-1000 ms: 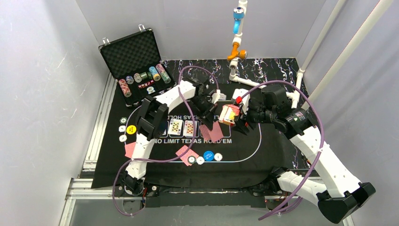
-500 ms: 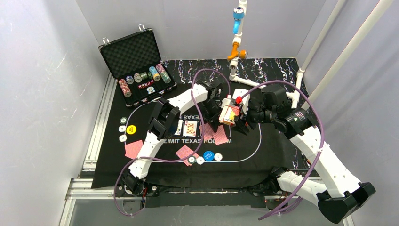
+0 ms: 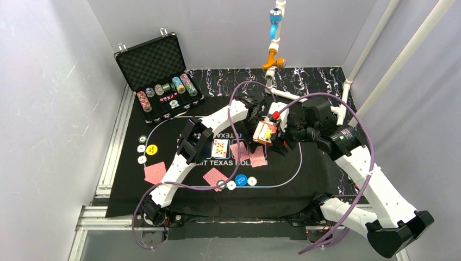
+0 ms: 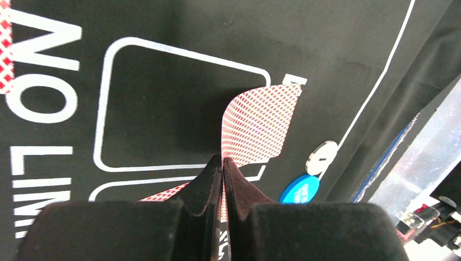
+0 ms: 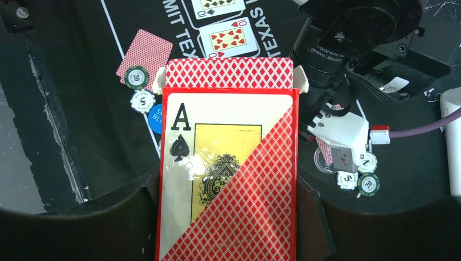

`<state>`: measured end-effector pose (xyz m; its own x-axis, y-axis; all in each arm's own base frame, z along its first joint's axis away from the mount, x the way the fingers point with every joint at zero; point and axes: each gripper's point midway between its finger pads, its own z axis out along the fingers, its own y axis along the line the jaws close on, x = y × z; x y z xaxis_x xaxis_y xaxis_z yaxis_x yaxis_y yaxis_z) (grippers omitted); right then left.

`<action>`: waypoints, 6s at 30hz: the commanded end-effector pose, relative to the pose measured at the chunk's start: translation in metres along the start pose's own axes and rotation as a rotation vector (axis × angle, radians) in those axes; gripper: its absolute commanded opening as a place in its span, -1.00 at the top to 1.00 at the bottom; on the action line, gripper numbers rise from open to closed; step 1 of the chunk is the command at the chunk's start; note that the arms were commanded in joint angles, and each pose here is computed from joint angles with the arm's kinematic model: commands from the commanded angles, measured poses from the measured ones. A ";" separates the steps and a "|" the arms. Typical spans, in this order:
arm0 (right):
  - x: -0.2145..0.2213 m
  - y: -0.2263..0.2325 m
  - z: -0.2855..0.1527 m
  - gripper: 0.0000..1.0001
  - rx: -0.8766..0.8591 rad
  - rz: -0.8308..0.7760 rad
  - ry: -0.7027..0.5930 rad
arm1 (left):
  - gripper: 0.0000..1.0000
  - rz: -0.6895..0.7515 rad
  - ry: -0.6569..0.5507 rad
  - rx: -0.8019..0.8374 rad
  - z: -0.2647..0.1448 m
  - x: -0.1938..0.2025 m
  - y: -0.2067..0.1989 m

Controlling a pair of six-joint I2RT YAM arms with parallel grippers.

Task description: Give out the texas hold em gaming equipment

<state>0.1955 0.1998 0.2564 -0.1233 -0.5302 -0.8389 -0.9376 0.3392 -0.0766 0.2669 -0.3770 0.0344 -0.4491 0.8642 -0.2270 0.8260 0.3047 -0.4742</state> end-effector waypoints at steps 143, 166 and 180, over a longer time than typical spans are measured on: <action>-0.059 -0.004 0.042 -0.23 -0.074 -0.223 -0.031 | 1.00 -0.415 -0.660 0.424 -0.231 -0.013 -0.168; -0.033 -0.007 0.035 0.97 0.002 -0.051 0.053 | -0.97 -0.440 -0.864 0.147 -0.285 0.012 -0.099; 0.072 -0.073 0.015 0.97 0.161 0.280 0.315 | -0.97 -0.529 -0.905 -0.054 -0.302 0.068 -0.051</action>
<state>0.2525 0.1785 0.2147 -0.3921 -0.5958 -0.7009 -0.8383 0.5452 0.0055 0.3069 -0.2268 0.3058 -0.8268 -0.0115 -0.5624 0.4578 0.5672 -0.6846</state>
